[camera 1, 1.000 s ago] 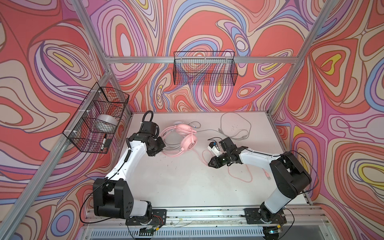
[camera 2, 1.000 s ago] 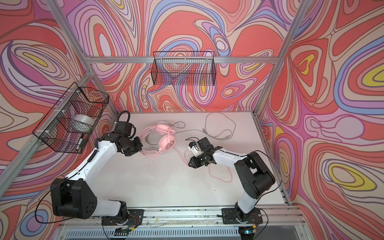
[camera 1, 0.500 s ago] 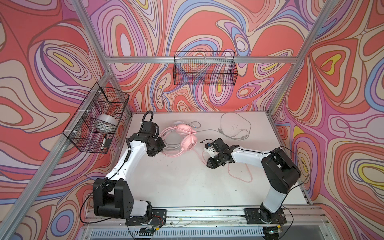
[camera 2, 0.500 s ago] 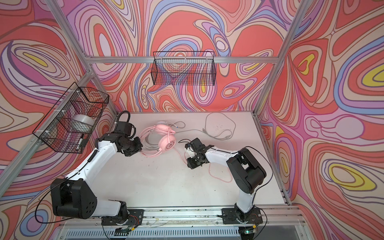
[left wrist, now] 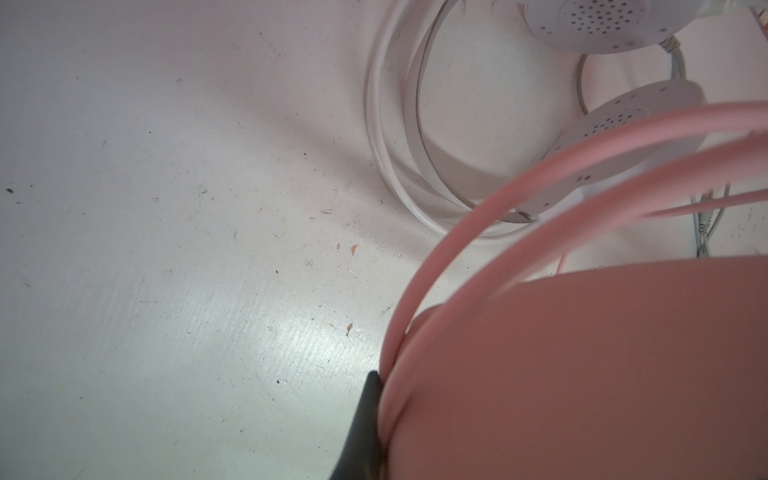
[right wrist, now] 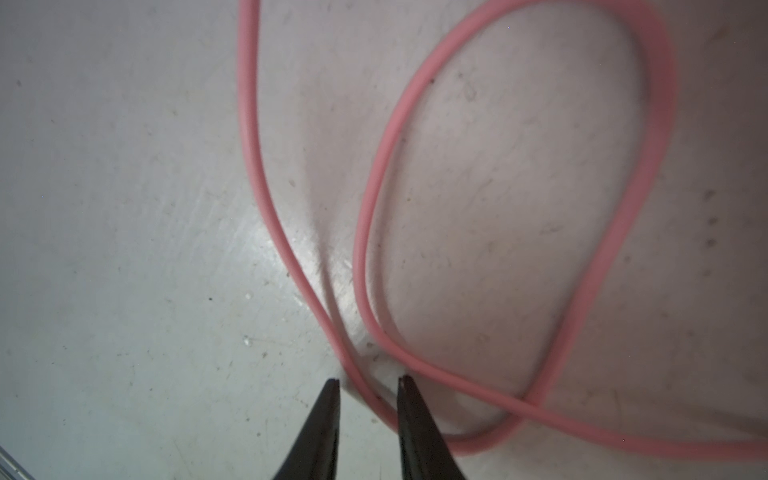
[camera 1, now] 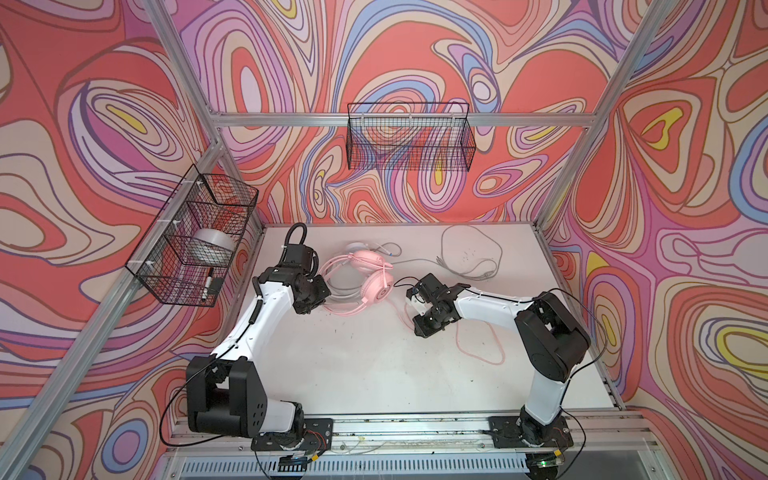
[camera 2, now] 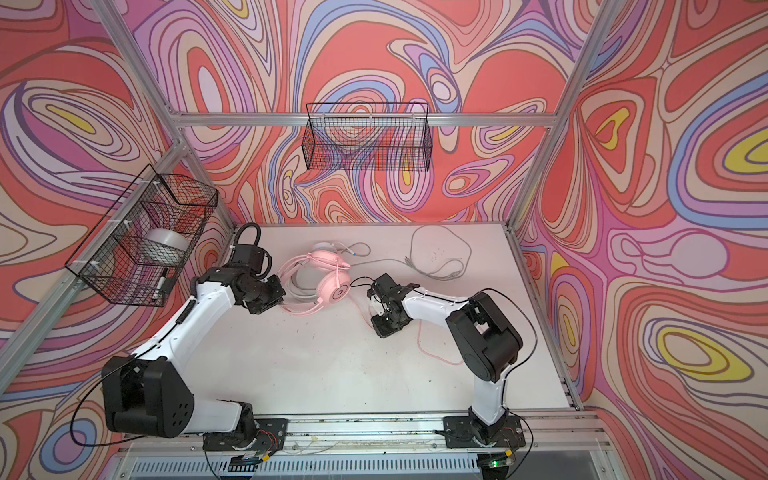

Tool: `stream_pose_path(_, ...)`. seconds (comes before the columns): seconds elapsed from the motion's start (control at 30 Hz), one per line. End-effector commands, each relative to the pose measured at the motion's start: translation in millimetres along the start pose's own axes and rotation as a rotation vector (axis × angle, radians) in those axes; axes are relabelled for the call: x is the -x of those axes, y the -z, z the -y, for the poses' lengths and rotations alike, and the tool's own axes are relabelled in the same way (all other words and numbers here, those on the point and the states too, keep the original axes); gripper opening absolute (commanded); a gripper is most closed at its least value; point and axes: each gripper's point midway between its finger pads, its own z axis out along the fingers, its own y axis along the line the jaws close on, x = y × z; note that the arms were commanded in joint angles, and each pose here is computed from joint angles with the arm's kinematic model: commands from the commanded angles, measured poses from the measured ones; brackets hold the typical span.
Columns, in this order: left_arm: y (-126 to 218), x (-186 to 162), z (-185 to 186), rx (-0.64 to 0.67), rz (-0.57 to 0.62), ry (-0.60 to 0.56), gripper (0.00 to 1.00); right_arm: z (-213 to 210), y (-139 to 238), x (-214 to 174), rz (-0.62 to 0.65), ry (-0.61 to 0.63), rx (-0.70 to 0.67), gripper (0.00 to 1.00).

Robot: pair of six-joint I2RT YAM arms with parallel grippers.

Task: Wrap the headphones

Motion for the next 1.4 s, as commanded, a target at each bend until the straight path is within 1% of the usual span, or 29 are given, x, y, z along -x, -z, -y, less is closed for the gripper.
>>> stream_pose_path(0.0, 5.5, 8.2, 8.4, -0.045, 0.035, 0.007, 0.0, 10.7, -3.7, -29.3, -0.104, -0.006, -0.049, 0.28)
stream_pose_path(0.13, 5.5, 7.7, 9.0, -0.048, 0.032, 0.008, 0.0, 5.3, -3.2, -31.2, -0.116, 0.01, -0.018, 0.28)
stream_pose_path(0.33, 6.3, 7.0, 7.2, -0.041, 0.033, 0.005, 0.0, 9.8, -11.3, -52.2, -0.25, 0.019, -0.029, 0.29)
stream_pose_path(0.43, 6.1, 7.1, 7.8, -0.044, 0.032, 0.008, 0.0, 11.0, -15.4, -58.1, -0.292, 0.011, -0.032, 0.29)
stream_pose_path(0.53, 6.0, 7.6, 8.1, -0.044, 0.033, 0.008, 0.0, 16.0, -19.4, -62.6, -0.325, 0.024, -0.066, 0.3)
stream_pose_path(0.57, 5.8, 7.3, 7.8, -0.043, 0.032, 0.008, 0.0, 16.4, -19.7, -63.1, -0.331, 0.03, -0.07, 0.31)
stream_pose_path(0.6, 5.6, 7.4, 7.9, -0.043, 0.031, 0.007, 0.0, 16.5, -19.8, -63.6, -0.338, 0.031, -0.071, 0.34)
stream_pose_path(0.63, 5.9, 7.6, 8.0, -0.042, 0.032, 0.005, 0.0, 15.8, -18.5, -62.7, -0.337, 0.032, -0.069, 0.41)
stream_pose_path(0.8, 6.1, 8.3, 6.7, -0.037, 0.035, 0.005, 0.0, 8.9, -11.8, -59.7, -0.319, 0.047, -0.036, 0.42)
stream_pose_path(0.9, 4.4, 7.7, 6.7, -0.037, 0.03, 0.009, 0.0, 8.2, -7.6, -62.7, -0.328, 0.073, -0.033, 0.4)
stream_pose_path(1.0, 3.1, 7.7, 7.5, -0.043, 0.029, 0.013, 0.0, 18.3, -6.5, -70.0, -0.381, 0.116, -0.102, 0.36)
stream_pose_path(1.07, 2.8, 7.4, 7.7, -0.044, 0.027, 0.014, 0.0, 21.1, -8.1, -76.3, -0.418, 0.137, -0.121, 0.33)
stream_pose_path(1.17, 4.0, 8.3, 7.3, -0.041, 0.033, 0.012, 0.0, 22.5, -11.3, -83.5, -0.449, 0.169, -0.137, 0.31)
stream_pose_path(1.27, 3.2, 7.7, 6.7, -0.038, 0.031, 0.014, 0.0, 22.3, -15.1, -86.4, -0.458, 0.199, -0.144, 0.28)
stream_pose_path(1.37, 2.5, 7.8, 7.2, -0.04, 0.029, 0.014, 0.0, 23.8, -18.9, -85.4, -0.452, 0.23, -0.17, 0.23)
